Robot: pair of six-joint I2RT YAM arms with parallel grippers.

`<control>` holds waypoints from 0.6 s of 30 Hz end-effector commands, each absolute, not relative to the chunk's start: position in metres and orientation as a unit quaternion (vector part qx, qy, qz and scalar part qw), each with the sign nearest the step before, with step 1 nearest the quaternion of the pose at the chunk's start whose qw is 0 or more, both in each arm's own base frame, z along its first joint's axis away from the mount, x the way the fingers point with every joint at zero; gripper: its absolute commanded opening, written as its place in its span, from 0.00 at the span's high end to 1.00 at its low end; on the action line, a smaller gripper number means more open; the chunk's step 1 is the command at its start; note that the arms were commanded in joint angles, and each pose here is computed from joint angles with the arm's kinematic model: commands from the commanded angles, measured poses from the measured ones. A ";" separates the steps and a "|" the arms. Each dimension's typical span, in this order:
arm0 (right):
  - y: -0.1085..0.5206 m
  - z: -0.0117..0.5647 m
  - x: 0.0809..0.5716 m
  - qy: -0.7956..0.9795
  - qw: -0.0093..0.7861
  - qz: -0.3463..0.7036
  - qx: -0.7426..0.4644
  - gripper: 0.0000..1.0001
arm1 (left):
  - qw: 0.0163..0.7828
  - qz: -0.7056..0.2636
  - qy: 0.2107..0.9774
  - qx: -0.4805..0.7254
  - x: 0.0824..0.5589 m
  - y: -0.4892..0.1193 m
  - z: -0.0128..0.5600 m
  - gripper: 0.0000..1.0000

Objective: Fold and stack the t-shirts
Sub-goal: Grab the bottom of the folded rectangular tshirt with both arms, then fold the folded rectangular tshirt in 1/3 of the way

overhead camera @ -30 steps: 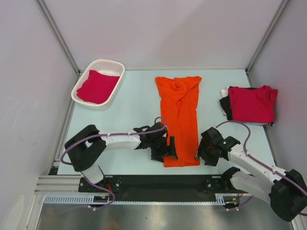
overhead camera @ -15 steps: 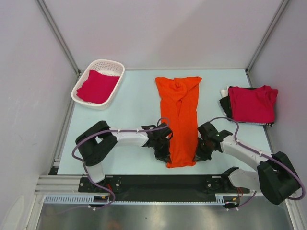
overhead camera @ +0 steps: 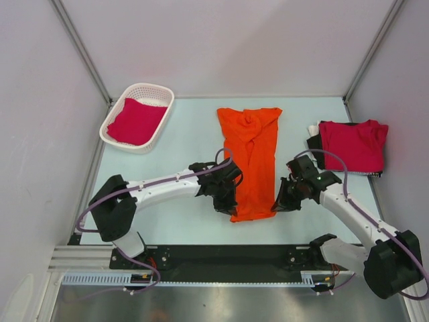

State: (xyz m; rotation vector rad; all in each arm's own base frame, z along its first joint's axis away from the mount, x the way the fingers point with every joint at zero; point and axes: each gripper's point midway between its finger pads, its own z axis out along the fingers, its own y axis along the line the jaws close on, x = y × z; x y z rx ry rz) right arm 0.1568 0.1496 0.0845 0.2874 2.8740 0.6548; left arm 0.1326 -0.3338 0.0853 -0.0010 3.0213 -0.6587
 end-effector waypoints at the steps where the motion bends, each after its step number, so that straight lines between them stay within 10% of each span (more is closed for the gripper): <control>1: 0.147 0.103 0.183 0.964 0.109 0.231 0.074 1.00 | 0.042 -0.189 0.981 0.005 0.146 -0.330 0.099 1.00; 18: 0.156 0.105 0.332 0.956 0.143 0.244 0.075 0.99 | 0.068 -0.188 0.980 -0.027 0.289 -0.320 0.100 1.00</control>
